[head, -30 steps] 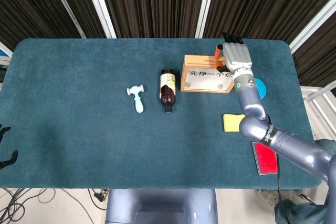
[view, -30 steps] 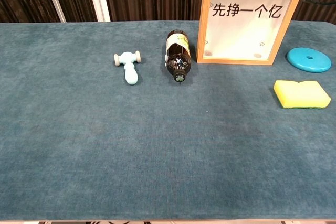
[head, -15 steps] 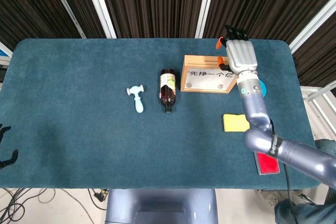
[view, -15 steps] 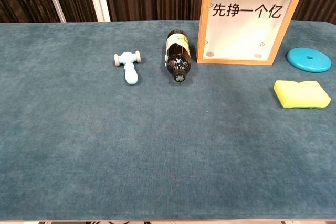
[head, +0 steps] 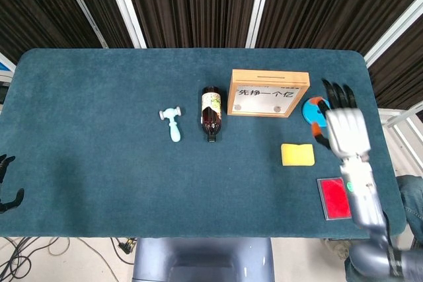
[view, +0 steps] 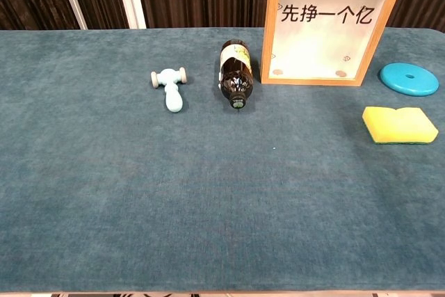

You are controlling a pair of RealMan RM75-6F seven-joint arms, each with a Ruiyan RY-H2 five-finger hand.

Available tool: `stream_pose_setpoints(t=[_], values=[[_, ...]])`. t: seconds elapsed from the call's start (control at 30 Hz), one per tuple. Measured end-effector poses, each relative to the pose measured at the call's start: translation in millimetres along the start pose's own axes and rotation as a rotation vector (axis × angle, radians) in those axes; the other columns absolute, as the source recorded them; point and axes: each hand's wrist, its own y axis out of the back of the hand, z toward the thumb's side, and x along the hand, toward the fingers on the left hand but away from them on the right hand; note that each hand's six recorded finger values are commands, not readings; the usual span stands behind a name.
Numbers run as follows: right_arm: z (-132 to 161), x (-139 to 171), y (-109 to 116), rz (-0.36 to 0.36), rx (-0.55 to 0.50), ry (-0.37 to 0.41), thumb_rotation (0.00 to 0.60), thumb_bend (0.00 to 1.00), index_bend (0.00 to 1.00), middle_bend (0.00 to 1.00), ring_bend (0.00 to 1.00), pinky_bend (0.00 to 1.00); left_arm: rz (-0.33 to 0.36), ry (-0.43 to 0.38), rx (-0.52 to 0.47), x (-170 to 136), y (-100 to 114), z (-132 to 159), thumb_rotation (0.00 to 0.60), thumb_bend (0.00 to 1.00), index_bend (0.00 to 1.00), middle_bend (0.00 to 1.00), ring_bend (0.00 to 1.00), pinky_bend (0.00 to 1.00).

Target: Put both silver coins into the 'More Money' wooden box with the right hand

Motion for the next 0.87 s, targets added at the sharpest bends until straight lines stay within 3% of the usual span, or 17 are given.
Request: stream_pose_setpoints(t=[0.23, 0.33, 0.63, 0.87], values=[[-35.1, 80.9, -37.4, 0.113, 0.035, -0.075, 0.6, 0.48, 0.22, 0.0, 0.0, 0.0, 0.05, -0.057, 0.034, -2.1, 7.9, 6.9, 0.6, 0.4, 0.06, 0.0, 0.0, 0.09], [-46.9, 105.0, -46.8, 0.122, 0.034, -0.111, 0.6, 0.46, 0.22, 0.0, 0.0, 0.0, 0.084, -0.084, 0.055, -2.3, 13.5, 8.6, 0.6, 0.4, 0.06, 0.0, 0.0, 0.07], [-69.0, 140.9, -66.8, 0.086, 0.016, -0.138, 0.6, 0.43, 0.21, 0.0, 0.0, 0.0, 0.179, -0.191, 0.104, -2.2, 27.4, 16.5, 0.6, 0.4, 0.06, 0.0, 0.0, 0.05], [-68.7, 145.0, -67.2, 0.062, 0.001, -0.117, 0.6, 0.43, 0.21, 0.0, 0.0, 0.0, 0.247, -0.303, 0.137, -2.2, 32.8, 25.9, 0.6, 0.4, 0.06, 0.0, 0.0, 0.05]])
